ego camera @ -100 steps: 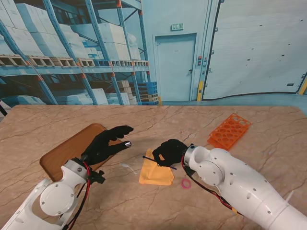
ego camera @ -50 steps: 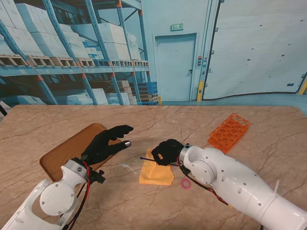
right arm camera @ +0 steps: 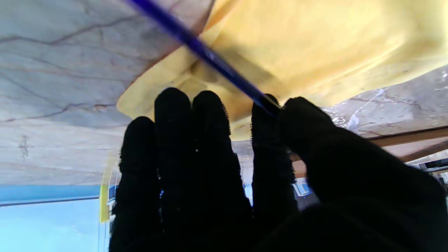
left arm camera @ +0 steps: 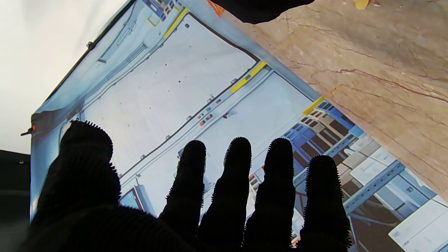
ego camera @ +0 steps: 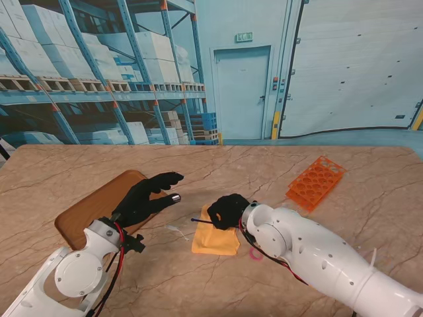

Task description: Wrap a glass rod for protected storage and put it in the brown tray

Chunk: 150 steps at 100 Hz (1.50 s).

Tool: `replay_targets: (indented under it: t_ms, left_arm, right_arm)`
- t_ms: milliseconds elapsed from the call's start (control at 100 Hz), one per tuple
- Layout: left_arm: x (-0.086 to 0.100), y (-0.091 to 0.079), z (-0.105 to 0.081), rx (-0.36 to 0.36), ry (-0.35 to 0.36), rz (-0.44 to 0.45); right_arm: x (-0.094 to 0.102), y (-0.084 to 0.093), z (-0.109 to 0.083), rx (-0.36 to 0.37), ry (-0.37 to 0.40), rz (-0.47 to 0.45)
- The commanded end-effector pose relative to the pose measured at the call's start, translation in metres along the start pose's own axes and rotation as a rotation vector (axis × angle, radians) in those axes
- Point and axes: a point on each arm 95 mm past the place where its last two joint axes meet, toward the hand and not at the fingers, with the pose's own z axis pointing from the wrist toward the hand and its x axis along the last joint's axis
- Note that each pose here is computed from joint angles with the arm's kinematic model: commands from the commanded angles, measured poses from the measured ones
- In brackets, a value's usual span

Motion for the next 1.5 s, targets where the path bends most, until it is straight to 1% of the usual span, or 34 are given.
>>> replay_targets:
  t_ms: [0, 200, 480, 640, 750, 970, 1130, 1340, 1490]
  left_arm:
    - [0.0019, 0.0025, -0.0017, 0.0, -0.001, -0.007]
    - [0.0022, 0.0027, -0.0016, 0.005, -0.004, -0.007]
    - [0.0024, 0.0029, -0.0015, 0.008, -0.006, -0.007]
    - [0.0027, 0.0033, -0.0012, 0.011, -0.009, -0.009]
    - [0.0028, 0.0034, -0.0014, 0.012, -0.012, -0.01]
    - [0.003, 0.0033, -0.0013, 0.011, -0.015, -0.009]
    - [0.0025, 0.0034, -0.0013, 0.012, -0.015, -0.01]
    - [0.0029, 0.0034, -0.001, 0.015, -0.015, -0.011]
    - [0.002, 0.0029, -0.0013, 0.008, -0.013, 0.004]
  right_arm:
    - [0.0106, 0.0008, -0.0001, -0.011, 0.017, -0.01]
    - [0.0132, 0.0018, -0.0024, -0.021, 0.017, -0.034]
    - [0.0111, -0.0029, 0.0031, 0.004, 0.012, -0.07]
    - [0.009, -0.0053, 0.0051, 0.0, 0.0, -0.086]
    - [0.0082, -0.0056, 0.0054, -0.002, -0.006, -0.082]
    - [0.0078, -0.0058, 0.0056, -0.011, -0.003, -0.087]
    - [0.0081, -0.0063, 0.0045, -0.011, 0.016, -0.1]
    - [0.0081, -0.0055, 0.002, -0.027, 0.026, -0.111]
    - [0.0069, -0.0007, -0.0037, -0.068, 0.026, -0.116]
